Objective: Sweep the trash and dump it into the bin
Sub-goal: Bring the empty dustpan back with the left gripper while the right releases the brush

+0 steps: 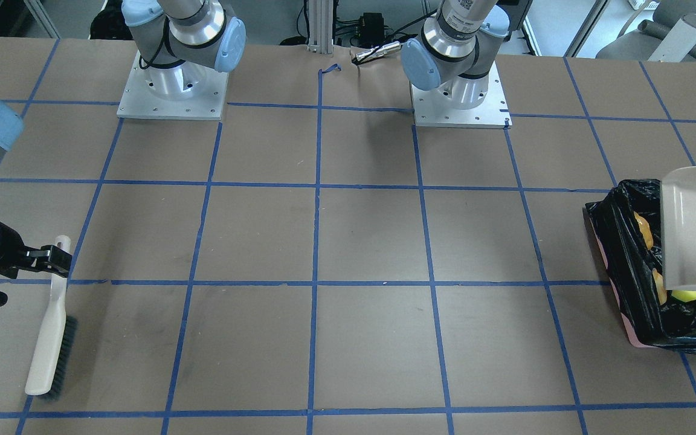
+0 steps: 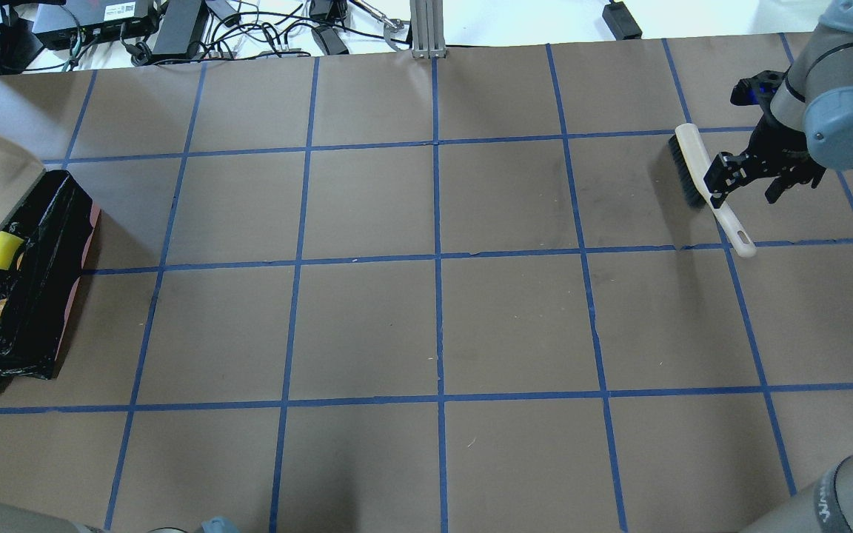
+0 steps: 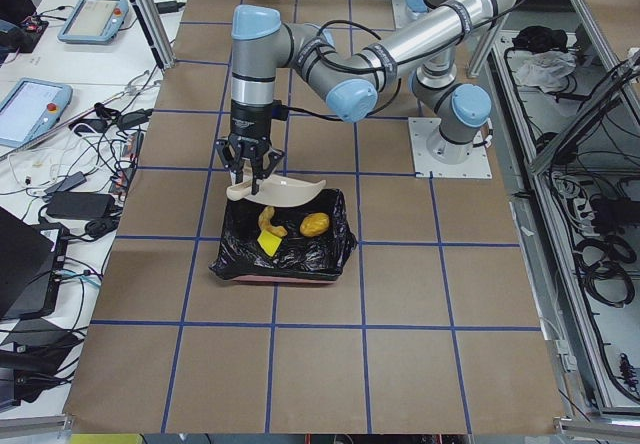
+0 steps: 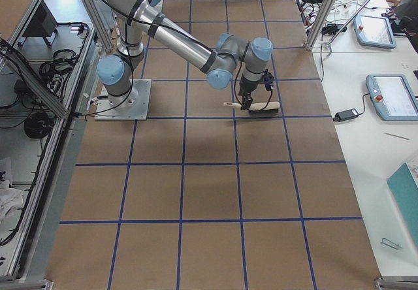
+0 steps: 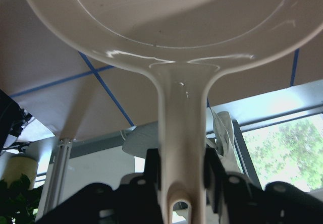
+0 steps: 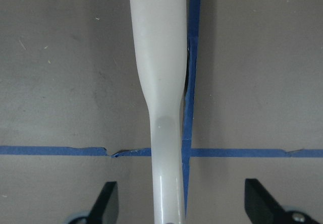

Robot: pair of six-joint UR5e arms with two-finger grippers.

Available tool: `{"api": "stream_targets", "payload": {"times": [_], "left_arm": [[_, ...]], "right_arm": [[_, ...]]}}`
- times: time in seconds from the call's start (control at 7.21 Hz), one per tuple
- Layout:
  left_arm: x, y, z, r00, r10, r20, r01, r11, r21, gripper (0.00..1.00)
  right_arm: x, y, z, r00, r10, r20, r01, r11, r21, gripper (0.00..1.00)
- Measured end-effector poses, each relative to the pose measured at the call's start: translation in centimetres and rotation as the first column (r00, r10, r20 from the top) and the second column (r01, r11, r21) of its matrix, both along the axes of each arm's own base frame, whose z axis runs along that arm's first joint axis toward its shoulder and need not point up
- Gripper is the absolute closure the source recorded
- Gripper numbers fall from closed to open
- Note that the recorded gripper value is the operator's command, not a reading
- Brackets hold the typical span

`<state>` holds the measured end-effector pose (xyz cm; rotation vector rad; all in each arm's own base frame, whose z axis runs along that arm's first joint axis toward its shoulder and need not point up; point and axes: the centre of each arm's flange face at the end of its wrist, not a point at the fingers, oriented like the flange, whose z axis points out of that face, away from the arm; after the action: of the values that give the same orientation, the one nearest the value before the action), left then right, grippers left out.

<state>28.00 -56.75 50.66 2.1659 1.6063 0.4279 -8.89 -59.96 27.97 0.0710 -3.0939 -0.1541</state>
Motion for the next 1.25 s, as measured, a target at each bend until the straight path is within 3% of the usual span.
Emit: {"api": "stream_targets", "payload": {"times": [0.14, 0.42, 0.55, 0.83, 1.25], "left_arm": [[-1.5, -0.7, -0.9, 0.995, 0.035, -0.098, -0.038, 0.999, -0.028, 1.0], [-7.4, -4.3, -4.8, 0.95, 0.107, -0.294, -0.126, 0.991, -0.046, 1.0], [-10.9, -6.5, -7.3, 0.927, 0.13, -0.353, -0.151, 0.988, -0.032, 1.0], [-17.7, -10.7, -13.1, 0.901, 0.153, -0.405, -0.164, 0.986, 0.007, 1.0], [-23.6, -13.8, -19.3, 0.872, 0.204, -0.446, -0.194, 0.979, 0.068, 1.0]], "right_arm": [[0.8, 0.0, 1.9, 1.0, 0.014, 0.001, -0.014, 1.0, -0.005, 0.01], [4.8, 1.0, 7.7, 0.998, 0.056, 0.018, -0.056, 0.998, -0.001, 0.0], [7.5, 2.0, 10.8, 0.996, 0.073, 0.045, -0.073, 0.997, -0.009, 0.0], [13.6, 4.4, 15.4, 0.996, 0.074, 0.053, -0.072, 0.997, -0.041, 0.0], [21.0, 8.0, 18.2, 0.997, 0.05, 0.054, -0.047, 0.998, -0.043, 0.0]]}}
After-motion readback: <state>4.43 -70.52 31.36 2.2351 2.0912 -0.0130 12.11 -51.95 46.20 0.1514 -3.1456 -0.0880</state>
